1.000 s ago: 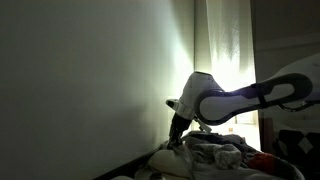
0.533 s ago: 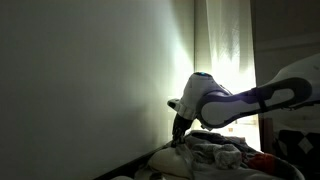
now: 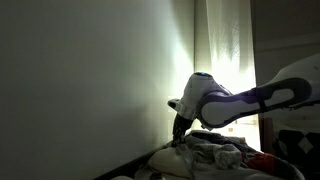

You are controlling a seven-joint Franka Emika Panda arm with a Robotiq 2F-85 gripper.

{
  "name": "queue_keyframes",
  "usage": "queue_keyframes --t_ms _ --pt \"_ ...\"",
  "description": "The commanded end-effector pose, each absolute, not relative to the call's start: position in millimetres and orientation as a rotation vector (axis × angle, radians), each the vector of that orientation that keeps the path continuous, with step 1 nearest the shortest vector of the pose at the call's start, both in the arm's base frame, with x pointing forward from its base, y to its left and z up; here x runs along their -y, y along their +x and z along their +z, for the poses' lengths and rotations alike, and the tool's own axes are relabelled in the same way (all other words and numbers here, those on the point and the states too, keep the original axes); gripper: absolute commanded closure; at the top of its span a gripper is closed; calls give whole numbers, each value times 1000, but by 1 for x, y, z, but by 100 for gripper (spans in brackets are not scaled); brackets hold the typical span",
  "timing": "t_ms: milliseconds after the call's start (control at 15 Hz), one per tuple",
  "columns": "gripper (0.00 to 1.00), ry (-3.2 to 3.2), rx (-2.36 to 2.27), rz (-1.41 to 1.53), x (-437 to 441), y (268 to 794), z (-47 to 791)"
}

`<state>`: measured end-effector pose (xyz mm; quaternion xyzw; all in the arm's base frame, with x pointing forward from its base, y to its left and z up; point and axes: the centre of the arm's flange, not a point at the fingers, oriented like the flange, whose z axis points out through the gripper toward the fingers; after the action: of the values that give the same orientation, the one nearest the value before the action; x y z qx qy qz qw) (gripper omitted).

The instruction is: Close the bag

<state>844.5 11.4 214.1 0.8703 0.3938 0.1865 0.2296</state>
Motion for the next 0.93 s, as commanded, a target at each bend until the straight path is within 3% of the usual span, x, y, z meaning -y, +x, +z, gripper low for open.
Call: queue_keyframes --t_ms 0,467,867 --pt "97 2395 -1084 513 -11 845 214" --pt "99 2395 -1084 513 -11 845 214" --pt "99 2363 -1140 474 -25 810 205"
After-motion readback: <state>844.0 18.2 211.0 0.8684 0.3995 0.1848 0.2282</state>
